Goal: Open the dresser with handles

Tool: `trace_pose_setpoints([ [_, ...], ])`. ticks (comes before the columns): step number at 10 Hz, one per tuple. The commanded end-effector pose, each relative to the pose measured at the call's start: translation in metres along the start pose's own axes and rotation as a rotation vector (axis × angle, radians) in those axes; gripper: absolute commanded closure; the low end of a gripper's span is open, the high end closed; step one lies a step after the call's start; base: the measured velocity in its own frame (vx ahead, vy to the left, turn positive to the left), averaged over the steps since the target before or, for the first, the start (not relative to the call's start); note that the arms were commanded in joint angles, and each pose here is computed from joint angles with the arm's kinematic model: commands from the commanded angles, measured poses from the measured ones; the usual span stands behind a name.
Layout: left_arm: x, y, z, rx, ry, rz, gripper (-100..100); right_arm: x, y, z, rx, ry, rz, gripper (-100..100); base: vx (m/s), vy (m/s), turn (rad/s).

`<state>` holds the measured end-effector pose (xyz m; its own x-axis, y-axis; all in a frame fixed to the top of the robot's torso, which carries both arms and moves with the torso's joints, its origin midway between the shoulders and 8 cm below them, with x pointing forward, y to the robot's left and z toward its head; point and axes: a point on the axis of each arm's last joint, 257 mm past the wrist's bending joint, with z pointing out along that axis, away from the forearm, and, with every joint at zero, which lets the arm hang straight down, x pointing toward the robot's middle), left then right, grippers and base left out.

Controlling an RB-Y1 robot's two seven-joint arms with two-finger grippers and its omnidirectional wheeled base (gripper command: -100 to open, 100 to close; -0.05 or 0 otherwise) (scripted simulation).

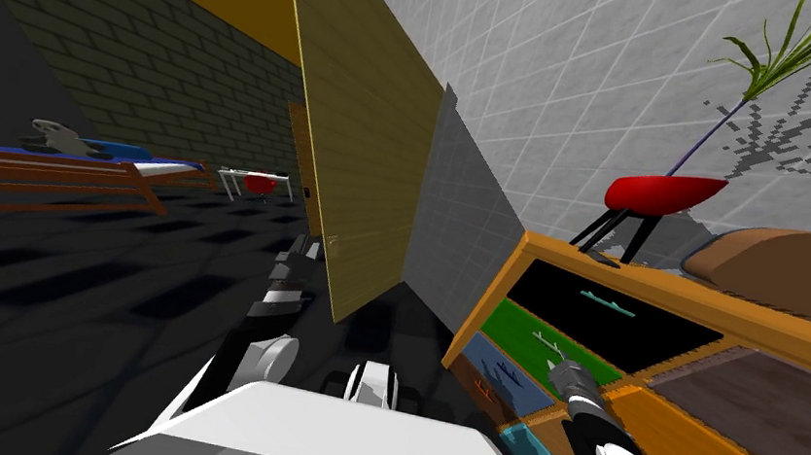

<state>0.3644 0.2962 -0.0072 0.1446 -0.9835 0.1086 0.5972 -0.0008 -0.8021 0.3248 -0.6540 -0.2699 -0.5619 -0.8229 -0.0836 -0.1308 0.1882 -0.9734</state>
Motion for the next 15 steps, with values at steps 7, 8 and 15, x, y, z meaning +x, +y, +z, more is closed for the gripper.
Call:
trace_pose_setpoints([
  [7, 0.000, 0.000, 0.000, 0.000, 0.000, 0.000, 0, 0.010, -0.017, 0.000, 0.009, -0.007, -0.024, -100, -0.016, 0.049, -0.016],
  [8, 0.000, 0.000, 0.000, 0.000, 0.000, 0.000, 0, 0.014, -0.021, 0.000, 0.012, -0.003, -0.030, -100, 0.156, -0.094, 0.019],
  [15, 0.000, 0.000, 0.000, 0.000, 0.000, -0.001, 0, 0.043, -0.020, 0.004, 0.011, 0.058, -0.012, 100, -0.045, 0.018, 0.105],
])
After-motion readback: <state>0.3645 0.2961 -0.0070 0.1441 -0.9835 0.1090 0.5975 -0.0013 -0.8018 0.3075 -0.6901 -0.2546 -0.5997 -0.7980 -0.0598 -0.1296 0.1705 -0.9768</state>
